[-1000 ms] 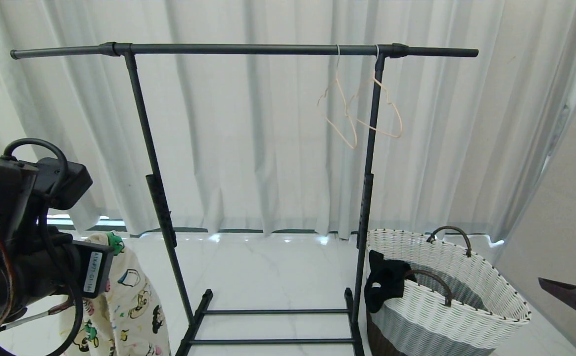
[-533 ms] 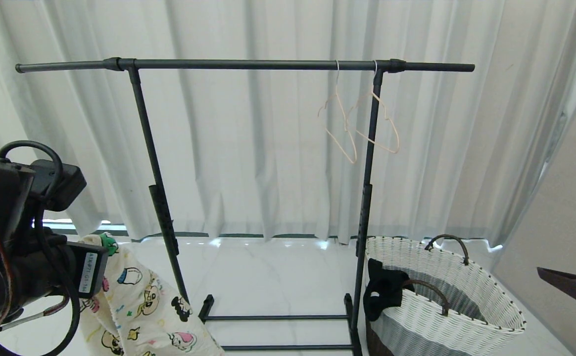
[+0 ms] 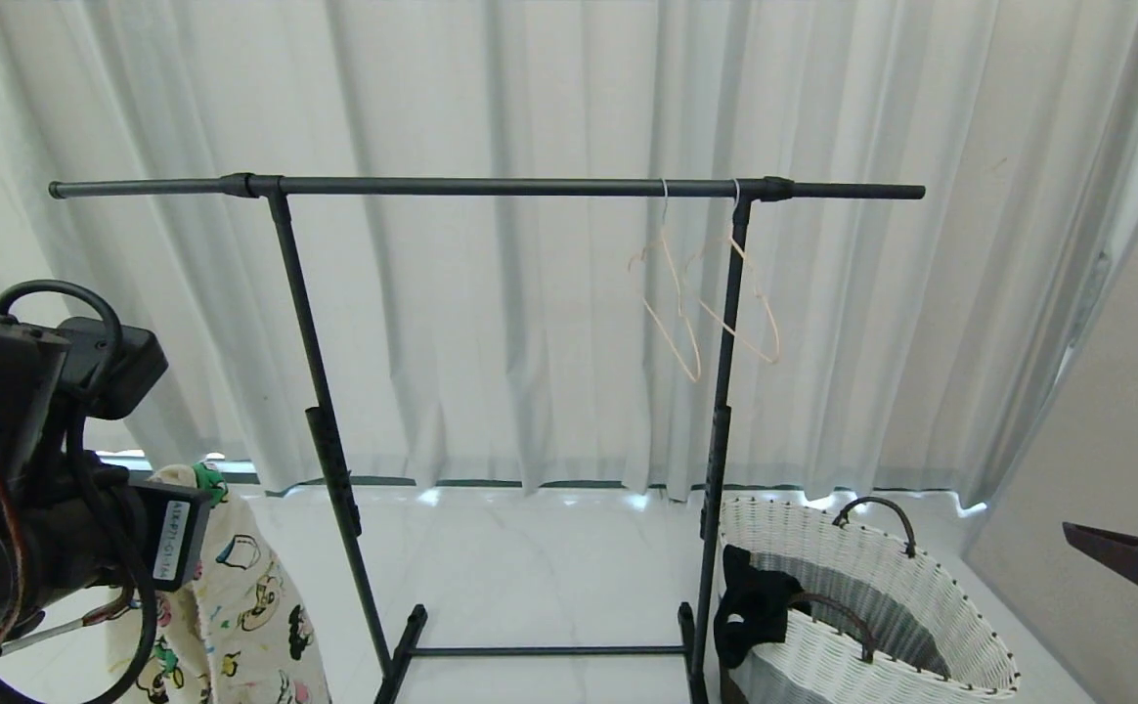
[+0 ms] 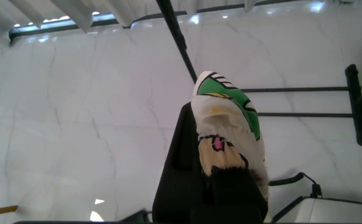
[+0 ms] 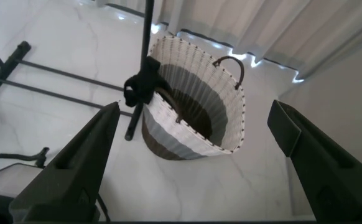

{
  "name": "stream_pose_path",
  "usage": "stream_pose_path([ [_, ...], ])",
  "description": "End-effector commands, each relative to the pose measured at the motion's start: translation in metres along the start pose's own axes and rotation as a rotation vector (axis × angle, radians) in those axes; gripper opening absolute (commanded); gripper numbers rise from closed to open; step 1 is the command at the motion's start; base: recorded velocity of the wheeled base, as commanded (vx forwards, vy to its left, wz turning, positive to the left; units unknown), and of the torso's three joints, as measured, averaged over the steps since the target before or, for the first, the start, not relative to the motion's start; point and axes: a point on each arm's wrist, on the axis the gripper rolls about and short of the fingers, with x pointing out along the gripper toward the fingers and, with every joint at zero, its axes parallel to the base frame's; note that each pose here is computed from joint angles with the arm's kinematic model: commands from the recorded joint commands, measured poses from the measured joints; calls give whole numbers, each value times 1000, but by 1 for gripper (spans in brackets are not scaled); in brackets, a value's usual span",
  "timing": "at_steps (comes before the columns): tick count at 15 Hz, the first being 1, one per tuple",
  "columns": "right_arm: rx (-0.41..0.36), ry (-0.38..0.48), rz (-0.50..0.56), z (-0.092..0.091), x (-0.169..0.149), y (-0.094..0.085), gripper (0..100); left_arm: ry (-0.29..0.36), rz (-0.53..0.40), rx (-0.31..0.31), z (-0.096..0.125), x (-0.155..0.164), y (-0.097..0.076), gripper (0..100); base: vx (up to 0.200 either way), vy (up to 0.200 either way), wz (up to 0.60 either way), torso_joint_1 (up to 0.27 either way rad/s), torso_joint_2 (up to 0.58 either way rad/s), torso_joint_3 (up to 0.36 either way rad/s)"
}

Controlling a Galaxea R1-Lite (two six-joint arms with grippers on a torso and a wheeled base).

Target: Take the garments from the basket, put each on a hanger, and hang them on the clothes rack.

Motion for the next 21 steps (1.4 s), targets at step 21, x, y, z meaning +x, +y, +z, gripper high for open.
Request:
stream_pose_path([
  [21, 119, -129, 56, 67, 29, -21, 100, -13, 0, -7, -12, -9, 5, 0, 38, 0, 0, 117, -266, -145],
])
